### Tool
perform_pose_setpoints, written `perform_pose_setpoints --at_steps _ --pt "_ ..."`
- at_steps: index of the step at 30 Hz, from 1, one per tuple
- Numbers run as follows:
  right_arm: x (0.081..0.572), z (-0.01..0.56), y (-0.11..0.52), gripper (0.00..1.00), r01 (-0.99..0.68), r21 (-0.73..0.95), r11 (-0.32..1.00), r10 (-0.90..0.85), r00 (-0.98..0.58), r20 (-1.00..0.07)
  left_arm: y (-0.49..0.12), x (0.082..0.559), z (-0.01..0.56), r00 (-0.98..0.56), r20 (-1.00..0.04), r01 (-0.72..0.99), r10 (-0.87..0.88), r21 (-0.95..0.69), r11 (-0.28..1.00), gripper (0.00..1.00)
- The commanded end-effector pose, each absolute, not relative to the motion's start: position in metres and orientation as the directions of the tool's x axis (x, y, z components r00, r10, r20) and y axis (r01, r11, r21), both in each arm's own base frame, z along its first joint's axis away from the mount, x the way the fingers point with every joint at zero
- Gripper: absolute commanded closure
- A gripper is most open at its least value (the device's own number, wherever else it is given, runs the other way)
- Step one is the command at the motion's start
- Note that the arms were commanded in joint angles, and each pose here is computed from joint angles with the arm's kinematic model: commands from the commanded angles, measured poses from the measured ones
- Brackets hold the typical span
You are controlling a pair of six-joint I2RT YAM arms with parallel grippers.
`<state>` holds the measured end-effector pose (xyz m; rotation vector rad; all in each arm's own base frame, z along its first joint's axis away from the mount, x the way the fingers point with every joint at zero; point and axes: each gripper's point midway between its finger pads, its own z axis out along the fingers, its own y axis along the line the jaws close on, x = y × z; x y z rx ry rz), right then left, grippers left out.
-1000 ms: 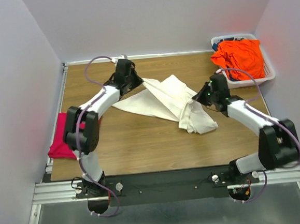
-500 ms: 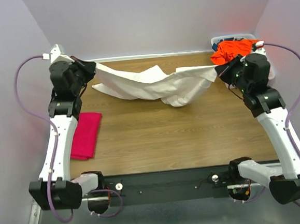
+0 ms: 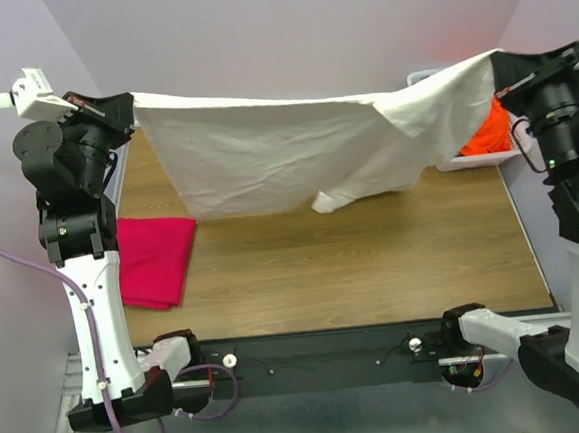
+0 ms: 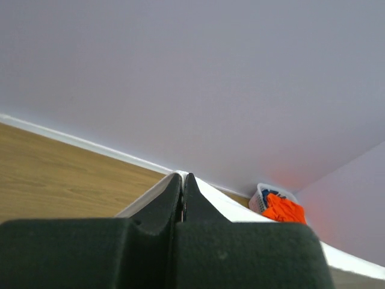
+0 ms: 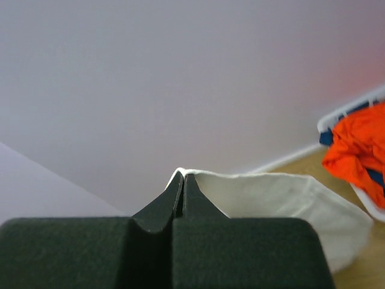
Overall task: Fold and stack the t-shirts
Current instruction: Flatten the tshirt out
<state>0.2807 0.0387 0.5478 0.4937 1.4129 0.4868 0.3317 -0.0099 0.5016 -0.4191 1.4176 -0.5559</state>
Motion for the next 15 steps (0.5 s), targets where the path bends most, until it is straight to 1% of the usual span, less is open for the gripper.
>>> perform_pose_setpoints --at_steps 1,2,4,8,12,13,14,15 --pt "0.269 0.596 0.022 1.00 -0.024 0.557 0.830 0.549 0.217 -0.808 -0.017 0.332 0.514 0.026 -0.793 0.174 -0.608 -0.595 0.784 1.00" --pt "0.276 0.598 0.024 1.00 -0.025 0.550 0.835 0.543 0.208 -0.814 -0.019 0.333 0.514 0.022 -0.789 0.189 -0.614 -0.600 0.777 1.00" --pt "0.276 0.609 0.028 1.00 -0.054 0.545 0.837 0.543 0.220 -0.811 -0.020 0.335 0.517 0.026 -0.776 0.205 -0.630 -0.613 0.763 1.00" --pt "0.311 0.588 0.044 1.00 -0.061 0.526 0.848 0.529 0.137 -0.837 -0.022 0.351 0.506 0.000 -0.754 0.218 -0.657 -0.641 0.736 1.00" --pt "0.367 0.554 0.066 0.99 -0.079 0.510 0.856 0.514 0.041 -0.857 -0.025 0.385 0.482 -0.060 -0.727 0.231 -0.684 -0.677 0.699 1.00" --pt "0.389 0.537 0.076 1.00 -0.086 0.504 0.859 0.505 -0.007 -0.863 -0.028 0.404 0.471 -0.089 -0.720 0.229 -0.688 -0.687 0.689 1.00" --pt "0.405 0.534 0.080 1.00 -0.095 0.503 0.859 0.505 -0.004 -0.863 -0.028 0.426 0.458 -0.115 -0.713 0.214 -0.692 -0.698 0.683 1.00" --pt "0.418 0.528 0.084 0.99 -0.097 0.502 0.859 0.503 -0.016 -0.864 -0.032 0.437 0.452 -0.132 -0.708 0.217 -0.693 -0.703 0.677 1.00"
